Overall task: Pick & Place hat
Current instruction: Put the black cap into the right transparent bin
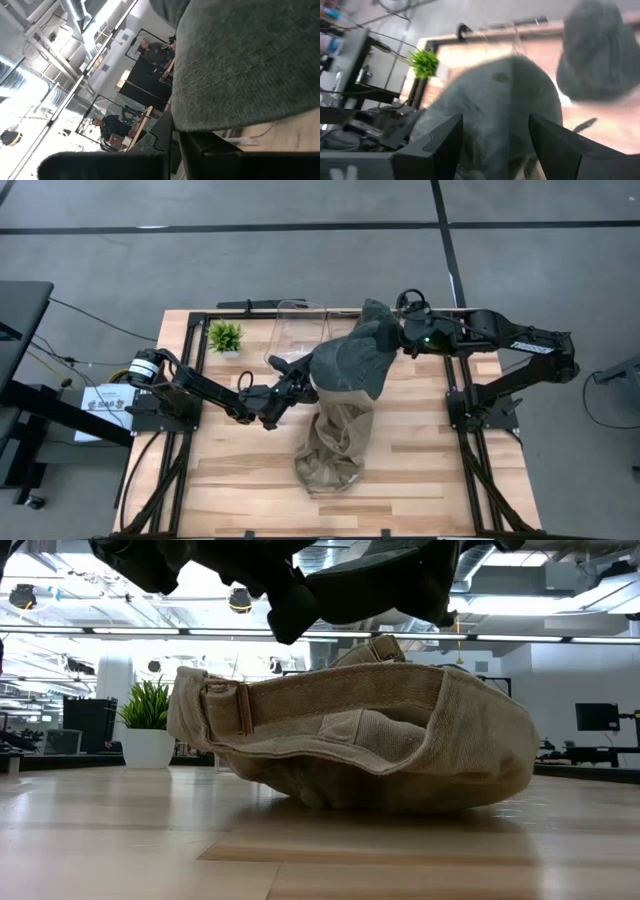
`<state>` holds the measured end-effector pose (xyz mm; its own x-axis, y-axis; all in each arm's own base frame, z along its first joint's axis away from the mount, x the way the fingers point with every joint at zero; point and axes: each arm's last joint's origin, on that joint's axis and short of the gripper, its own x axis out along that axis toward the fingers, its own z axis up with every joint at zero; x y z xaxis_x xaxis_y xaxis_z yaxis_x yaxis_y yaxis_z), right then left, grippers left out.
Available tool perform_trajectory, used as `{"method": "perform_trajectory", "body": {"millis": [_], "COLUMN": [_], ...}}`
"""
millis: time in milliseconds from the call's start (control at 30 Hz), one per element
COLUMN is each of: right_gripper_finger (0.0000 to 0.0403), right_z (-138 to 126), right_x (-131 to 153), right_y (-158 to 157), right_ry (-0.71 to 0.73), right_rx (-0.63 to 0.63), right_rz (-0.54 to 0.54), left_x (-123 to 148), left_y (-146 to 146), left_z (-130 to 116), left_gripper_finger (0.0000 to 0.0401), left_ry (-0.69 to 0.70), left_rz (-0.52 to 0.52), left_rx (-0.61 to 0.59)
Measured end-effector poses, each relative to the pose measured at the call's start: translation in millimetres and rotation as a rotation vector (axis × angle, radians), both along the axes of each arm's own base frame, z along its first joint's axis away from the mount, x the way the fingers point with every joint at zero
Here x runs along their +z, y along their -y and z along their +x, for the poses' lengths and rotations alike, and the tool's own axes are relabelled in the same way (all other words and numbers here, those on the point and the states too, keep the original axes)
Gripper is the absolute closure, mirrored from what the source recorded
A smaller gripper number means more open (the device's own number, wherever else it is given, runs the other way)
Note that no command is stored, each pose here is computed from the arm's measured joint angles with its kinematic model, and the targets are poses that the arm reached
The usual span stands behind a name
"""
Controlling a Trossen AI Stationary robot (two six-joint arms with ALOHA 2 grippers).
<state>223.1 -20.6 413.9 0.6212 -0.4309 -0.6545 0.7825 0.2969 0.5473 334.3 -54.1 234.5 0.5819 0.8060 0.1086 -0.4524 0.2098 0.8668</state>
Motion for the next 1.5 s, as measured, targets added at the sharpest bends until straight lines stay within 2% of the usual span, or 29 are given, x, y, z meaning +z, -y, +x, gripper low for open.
{"method": "perform_trajectory", "body": {"millis": [100,167,500,733,1167,1500], "right_gripper_finger": [0.0186,0.0186,0.0188,0.0189,0.0191,0.0199], "right_z": [-3,-4,1,3,13,14], "right_x": [-2,-3,2,3,17,18], "right_y": [1,1,1,-1,-1,-1], "right_ry": [0.036,0.045,0.119,0.177,0.332,0.353], "right_rx": [-0.062,-0.075,-0.064,-0.089,-0.032,-0.029], "right_rz": [0.158,0.217,0.231,0.359,0.331,0.33], "left_x": [5,8,12,10,8,8], "left_y": [0,-1,-3,-3,-3,-3], "left_z": [-2,-3,-5,-4,-3,-3], "left_gripper_finger": [0.0384,0.0384,0.0384,0.0384,0.0384,0.0384], "left_ry": [0.004,0.019,0.028,0.012,0.013,0.009], "left_rz": [0.005,0.001,-0.003,0.0,-0.013,-0.012], "left_rx": [0.001,0.001,0.005,0.004,-0.001,-0.002]}}
